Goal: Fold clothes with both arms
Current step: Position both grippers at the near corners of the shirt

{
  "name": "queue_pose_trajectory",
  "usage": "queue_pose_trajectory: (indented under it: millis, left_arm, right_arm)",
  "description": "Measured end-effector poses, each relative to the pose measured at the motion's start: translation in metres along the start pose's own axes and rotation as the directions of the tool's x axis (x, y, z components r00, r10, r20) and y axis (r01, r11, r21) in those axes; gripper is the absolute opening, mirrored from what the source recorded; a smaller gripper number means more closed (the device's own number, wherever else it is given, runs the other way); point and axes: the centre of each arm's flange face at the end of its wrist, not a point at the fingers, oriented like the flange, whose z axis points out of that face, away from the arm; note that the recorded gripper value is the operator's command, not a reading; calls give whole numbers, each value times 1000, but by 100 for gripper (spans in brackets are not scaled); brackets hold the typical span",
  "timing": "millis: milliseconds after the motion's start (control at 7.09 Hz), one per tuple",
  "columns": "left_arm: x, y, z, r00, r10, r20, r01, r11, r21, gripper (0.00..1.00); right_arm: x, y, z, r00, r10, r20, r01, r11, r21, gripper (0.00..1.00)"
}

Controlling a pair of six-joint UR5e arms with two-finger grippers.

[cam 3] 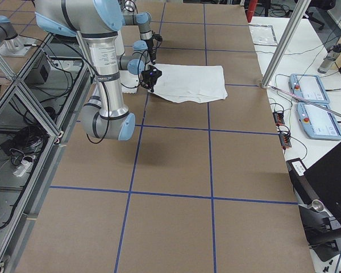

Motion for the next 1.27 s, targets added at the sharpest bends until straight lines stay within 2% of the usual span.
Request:
queue_pose_trajectory:
  millis: [141,423,705,846,987,1128,1269]
  left_arm:
    - [-1,3,1,1000,1,2,-1,1000,-4,57]
    - [0,8,3,1000,3,2,-3,1000,-10,41]
    - [2,9,3,1000,3,1,-3,1000,-11,37]
    - [2,9,4,1000,3,0,-3,1000,-9,28]
    - [3,8,4,1000,3,-1,-3,1000,-8,6]
    - [3,7,4,1000,2,-2,-2,1000,-6,0]
    - [5,5,3,1000,0,-5,0,1000,-3,0]
  right_arm:
    - [0,0,0,1000,0,0,0,1000,0,0]
    - [0,0,-1,1000,1,1,-1,1000,0,0]
    - [0,-1,-1,1000,1,2,-1,1000,-1,0]
    - [0,-1,-2,1000,1,4,-1,1000,-2,0]
    - [0,-1,-3,1000,1,4,-1,1000,-3,0]
    - [-1,0,-3,1000,1,5,-1,1000,-4,0]
    - [-1,0,-4,1000,1,6,-1,1000,-5,0]
